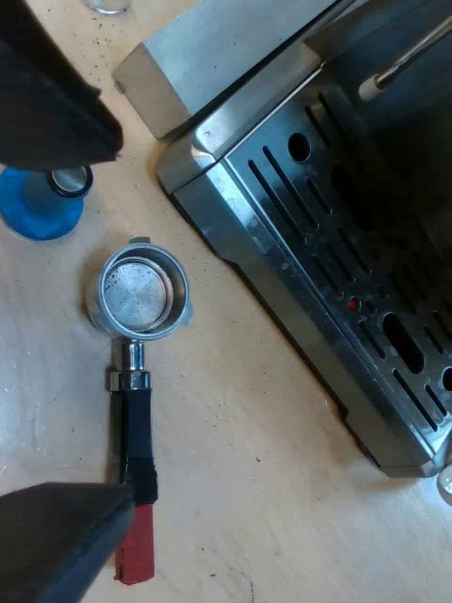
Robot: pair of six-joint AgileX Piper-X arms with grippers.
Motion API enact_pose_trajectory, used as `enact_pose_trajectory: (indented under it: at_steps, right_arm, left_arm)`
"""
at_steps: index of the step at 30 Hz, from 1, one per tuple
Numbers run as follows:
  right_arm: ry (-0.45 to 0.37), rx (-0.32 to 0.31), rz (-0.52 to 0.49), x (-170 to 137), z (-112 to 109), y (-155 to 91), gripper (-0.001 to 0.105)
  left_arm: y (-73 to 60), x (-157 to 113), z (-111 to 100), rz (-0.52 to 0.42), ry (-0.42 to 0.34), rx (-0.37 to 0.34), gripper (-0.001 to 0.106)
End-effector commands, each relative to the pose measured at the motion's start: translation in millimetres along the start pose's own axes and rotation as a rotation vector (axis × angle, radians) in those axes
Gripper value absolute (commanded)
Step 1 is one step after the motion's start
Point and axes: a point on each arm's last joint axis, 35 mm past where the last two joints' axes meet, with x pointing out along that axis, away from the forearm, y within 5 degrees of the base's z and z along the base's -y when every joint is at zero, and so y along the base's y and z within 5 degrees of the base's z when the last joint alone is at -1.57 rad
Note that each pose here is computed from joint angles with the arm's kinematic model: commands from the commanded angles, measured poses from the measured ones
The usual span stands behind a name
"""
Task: Put the handle in the coffee machine
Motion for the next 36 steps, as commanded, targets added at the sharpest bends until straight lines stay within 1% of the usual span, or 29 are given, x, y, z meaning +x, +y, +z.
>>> enact_pose_trajectory:
  at_steps: [1,9,11,15,18,19,22,23,24,28,32,36]
  right_arm:
    - [0.025,-0.005,0.007,3,4,2,0.07]
    - [0.036,0.017,0.011,5,5,2,0.07]
    - [0.036,0.046,0.011,5,5,2,0.07]
    - [0.047,0.049,0.013,8,6,2,0.07]
    - [0.054,0.068,0.014,10,8,1,0.07]
    - [0.059,0.102,0.031,16,11,0,0.07]
    - [0.058,0.14,0.047,21,16,-1,0.07]
    - [0.07,0.191,0.044,29,21,-4,0.07]
    - [0.085,0.202,0.036,34,23,-5,0.07]
    - [0.133,0.208,0.021,45,26,-8,0.07]
    - [0.16,0.212,0.024,56,29,-11,0.07]
    - [0.168,0.213,0.025,63,33,-13,0.07]
  left_arm:
    - [-0.9,-1,2,-0.01,-0.009,0.009,0.069]
    - [-0.9,-1,2,-0.01,-0.015,0.011,0.069]
    - [-0.9,-1,2,-0.01,-0.015,0.011,0.069]
    - [-0.9,-1,2,-0.01,-0.015,0.011,0.069]
    - [-0.9,-1,2,-0.01,-0.015,0.011,0.069]
    - [-0.9,-1,2,-0.01,-0.015,0.011,0.069]
    - [-0.9,-1,2,-0.01,-0.015,0.011,0.069]
    - [-0.9,-1,2,-0.01,-0.015,0.011,0.069]
    - [-0.9,-1,2,-0.01,-0.015,0.011,0.069]
    - [-0.9,-1,3,-0.01,-0.022,0.012,0.069]
    - [-1.0,-1,6,-0.011,-0.044,0.018,0.069]
    - [-1.0,-1,7,-0.011,-0.052,0.017,0.069]
